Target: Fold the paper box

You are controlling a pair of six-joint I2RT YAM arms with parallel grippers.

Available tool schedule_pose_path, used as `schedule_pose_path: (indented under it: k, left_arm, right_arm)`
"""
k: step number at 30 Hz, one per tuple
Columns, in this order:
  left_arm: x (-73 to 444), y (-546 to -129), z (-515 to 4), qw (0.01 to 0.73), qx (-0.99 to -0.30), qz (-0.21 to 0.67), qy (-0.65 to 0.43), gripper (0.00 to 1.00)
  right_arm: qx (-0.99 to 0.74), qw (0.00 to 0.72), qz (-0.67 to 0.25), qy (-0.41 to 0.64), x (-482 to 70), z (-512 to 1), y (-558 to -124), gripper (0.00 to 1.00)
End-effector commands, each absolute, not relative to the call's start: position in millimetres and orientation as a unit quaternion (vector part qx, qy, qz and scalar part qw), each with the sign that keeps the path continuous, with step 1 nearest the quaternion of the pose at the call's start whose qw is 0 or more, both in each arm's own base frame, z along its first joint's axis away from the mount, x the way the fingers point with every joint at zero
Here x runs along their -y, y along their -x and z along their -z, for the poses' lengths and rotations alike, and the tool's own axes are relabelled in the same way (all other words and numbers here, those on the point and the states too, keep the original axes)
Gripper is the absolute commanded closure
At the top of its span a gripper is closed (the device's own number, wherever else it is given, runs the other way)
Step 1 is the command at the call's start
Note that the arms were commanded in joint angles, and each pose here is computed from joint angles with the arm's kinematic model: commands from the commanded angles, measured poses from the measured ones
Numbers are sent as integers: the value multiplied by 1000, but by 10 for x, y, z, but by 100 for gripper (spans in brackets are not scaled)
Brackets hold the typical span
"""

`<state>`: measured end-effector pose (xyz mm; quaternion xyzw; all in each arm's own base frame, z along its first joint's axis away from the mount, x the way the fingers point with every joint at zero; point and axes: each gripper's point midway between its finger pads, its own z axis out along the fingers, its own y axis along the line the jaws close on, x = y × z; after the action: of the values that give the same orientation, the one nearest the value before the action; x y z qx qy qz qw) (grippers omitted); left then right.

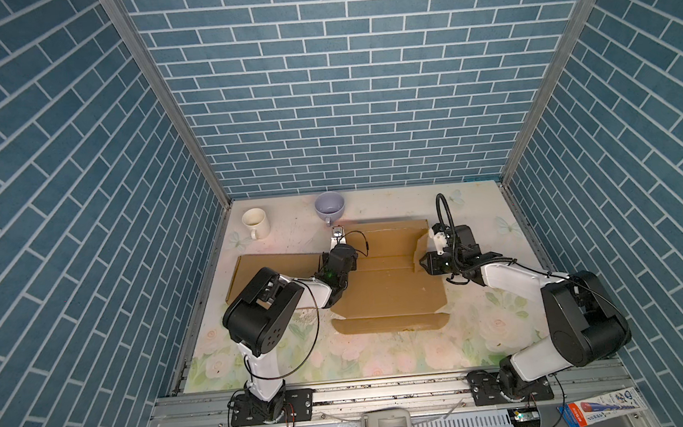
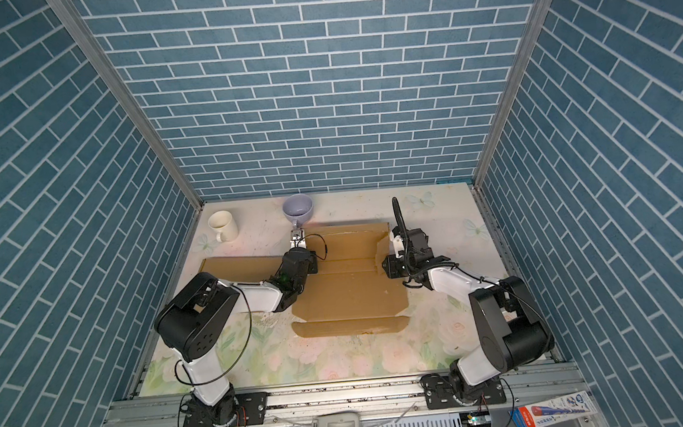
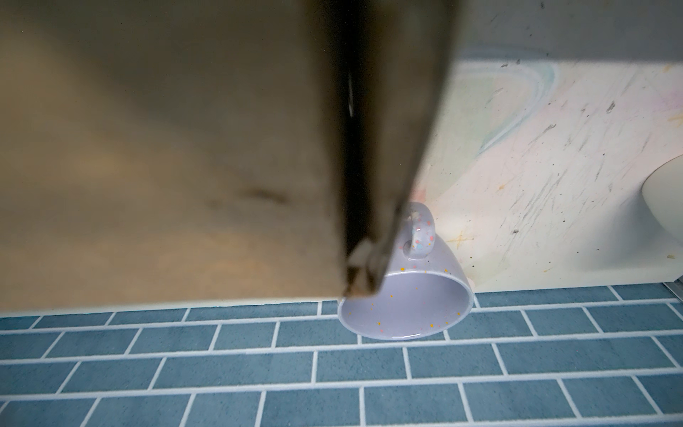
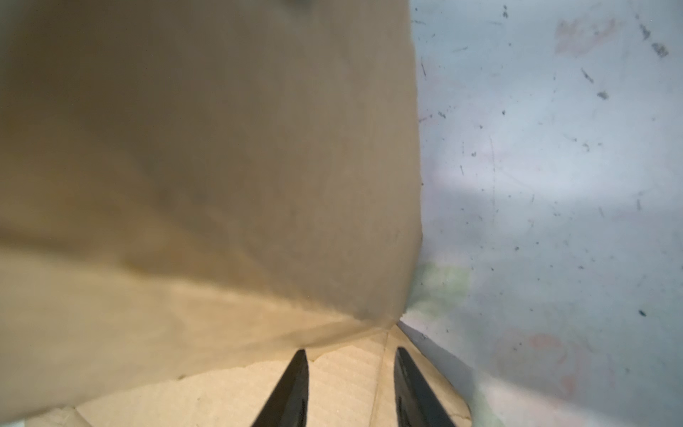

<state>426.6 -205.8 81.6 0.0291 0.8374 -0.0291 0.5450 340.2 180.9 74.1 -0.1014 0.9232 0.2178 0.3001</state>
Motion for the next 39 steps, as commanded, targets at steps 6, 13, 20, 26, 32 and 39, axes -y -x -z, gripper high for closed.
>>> schedule_pose_path:
  k: [6, 13, 20, 26, 32, 39]
  left_arm:
    - [2053, -4061, -392, 474, -877, 15, -73, 100]
    - [2067, -4055, -375, 468, -880, 20, -78, 100]
    - [2075, -4065, -374, 465, -881, 22, -79, 100]
    - [2075, -4077, -388, 465, -882, 21, -80, 100]
    - [2130, -4061, -441, 463, -883, 43, -61, 100]
    - [2298, -4011, -533, 461, -884, 54, -56, 100]
  right_arm:
    - [-904, 355, -203, 128, -1872, -876, -3632, 53]
    - [-876, 431, -189, 110, -1872, -1004, -3981, 51]
    - [-850, 490, -170, 89, -1884, -1033, -4182, 57]
    - [-856, 496, -125, 75, -1845, -918, -4308, 69]
    - [-858, 512, -11, 25, -1701, -853, -4310, 94]
    - [-864, 499, 53, -33, -1502, -815, -4232, 100]
